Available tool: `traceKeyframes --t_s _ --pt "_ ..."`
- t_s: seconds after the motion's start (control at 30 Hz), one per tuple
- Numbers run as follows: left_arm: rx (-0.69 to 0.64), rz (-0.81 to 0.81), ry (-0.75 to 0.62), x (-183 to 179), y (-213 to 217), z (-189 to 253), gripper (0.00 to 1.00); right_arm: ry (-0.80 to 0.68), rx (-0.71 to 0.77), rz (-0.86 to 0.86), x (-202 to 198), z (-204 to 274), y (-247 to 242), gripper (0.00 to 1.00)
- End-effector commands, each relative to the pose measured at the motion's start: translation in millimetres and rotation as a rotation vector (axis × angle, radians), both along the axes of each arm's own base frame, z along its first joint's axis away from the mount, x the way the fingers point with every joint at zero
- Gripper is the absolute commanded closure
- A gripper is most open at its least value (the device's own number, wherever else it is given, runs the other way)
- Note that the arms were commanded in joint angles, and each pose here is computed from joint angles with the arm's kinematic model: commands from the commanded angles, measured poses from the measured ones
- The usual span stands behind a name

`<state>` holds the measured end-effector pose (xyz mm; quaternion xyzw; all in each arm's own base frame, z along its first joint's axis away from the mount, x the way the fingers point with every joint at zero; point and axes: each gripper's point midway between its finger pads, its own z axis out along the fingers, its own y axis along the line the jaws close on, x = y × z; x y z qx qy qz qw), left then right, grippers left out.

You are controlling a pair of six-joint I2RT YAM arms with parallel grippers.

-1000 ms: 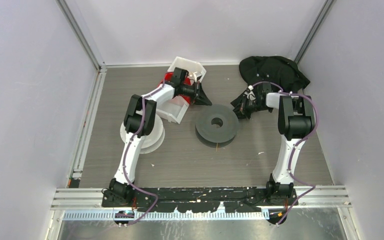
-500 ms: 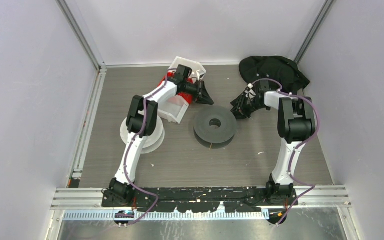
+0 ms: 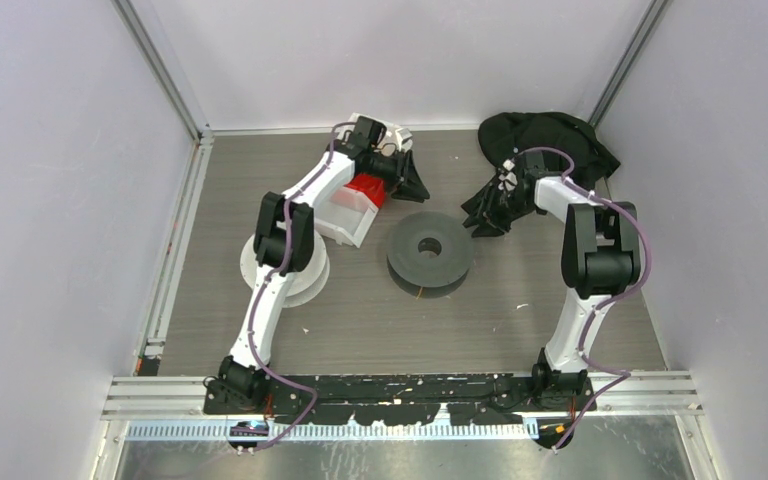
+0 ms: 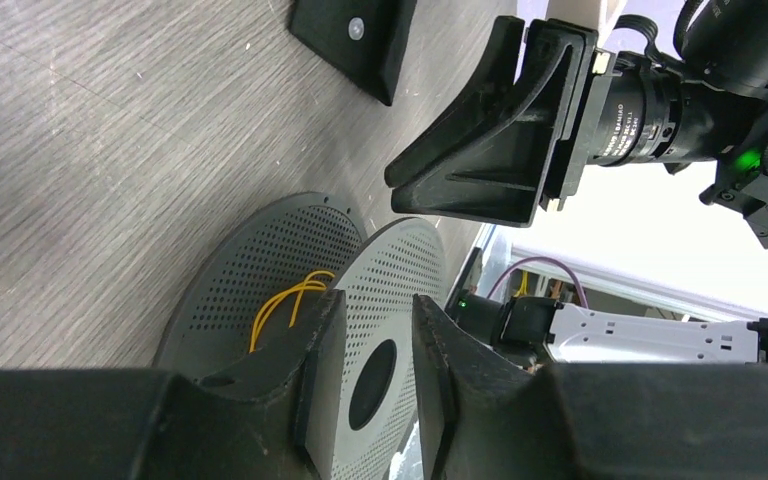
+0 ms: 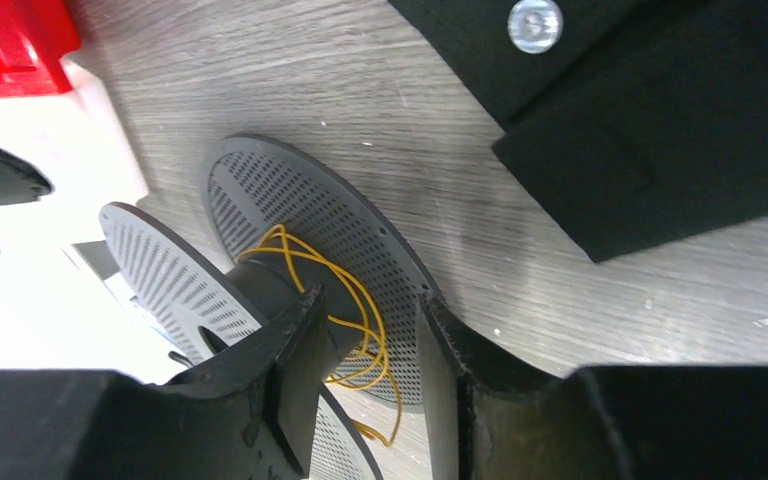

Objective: Wrap the cables

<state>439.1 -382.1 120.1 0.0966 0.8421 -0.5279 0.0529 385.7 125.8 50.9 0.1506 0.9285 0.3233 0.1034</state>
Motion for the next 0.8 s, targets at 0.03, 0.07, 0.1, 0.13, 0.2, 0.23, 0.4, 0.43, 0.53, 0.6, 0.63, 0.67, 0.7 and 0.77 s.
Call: traceKeyframes --t_s 0.03,0.07,0.1,0.13,0.2,0.23,0.4,0.43,0.53,0.6,0.63,0.67,0.7,0.77 --pt "-0.014 0.018 -0.109 13.9 3.0 37.4 0.66 -0.071 -0.152 -0.021 6.2 32.5 -28.4 0.54" --pt "-0.025 0.025 -0.121 16.7 3.8 44.2 0.66 -0.075 -0.167 -0.025 5.7 36.4 -31.4 0.53" --pt "-0.039 0.03 -0.133 19.3 4.1 51.4 0.65 -0.079 -0.174 -0.027 4.9 41.4 -32.6 0.53" --pt "-0.048 0.035 -0.146 22.3 4.7 58.1 0.64 -0.078 -0.176 -0.057 6.3 47.4 -44.7 0.52" --pt "-0.068 0.04 -0.17 27.2 6.1 74.0 0.64 -0.103 -0.179 -0.074 5.9 65.9 -51.8 0.51" --pt "-0.075 0.042 -0.179 28.6 6.7 81.0 0.64 -0.119 -0.189 -0.077 5.2 74.8 -54.4 0.5" --pt "-0.028 0.083 -0.235 26.1 22.0 110.8 0.64 -0.217 -0.325 -0.161 -3.0 123.6 -79.4 0.49" --pt "0.015 0.099 -0.255 23.4 28.5 113.3 0.64 -0.252 -0.349 -0.189 -5.4 136.1 -84.5 0.49" --pt "0.155 0.137 -0.318 8.1 55.5 122.3 0.64 -0.367 -0.432 -0.276 -17.1 173.3 -101.8 0.43" --pt "0.243 0.154 -0.366 -8.1 77.2 132.7 0.64 -0.452 -0.496 -0.344 -29.7 198.8 -116.3 0.42" --pt "0.286 0.158 -0.384 -18.1 88.5 136.0 0.64 -0.507 -0.51 -0.373 -36.2 210.3 -120.5 0.42" --pt "0.327 0.172 -0.408 -27.2 100.2 140.6 0.64 -0.565 -0.527 -0.411 -42.3 221.0 -125.9 0.41" --pt "0.385 0.199 -0.424 -33.4 113.7 139.1 0.64 -0.626 -0.536 -0.447 -49.2 231.7 -130.2 0.39" --pt "0.457 0.258 -0.462 -48.2 137.0 144.4 0.64 -0.736 -0.527 -0.521 -61.3 247.5 -135.0 0.35"
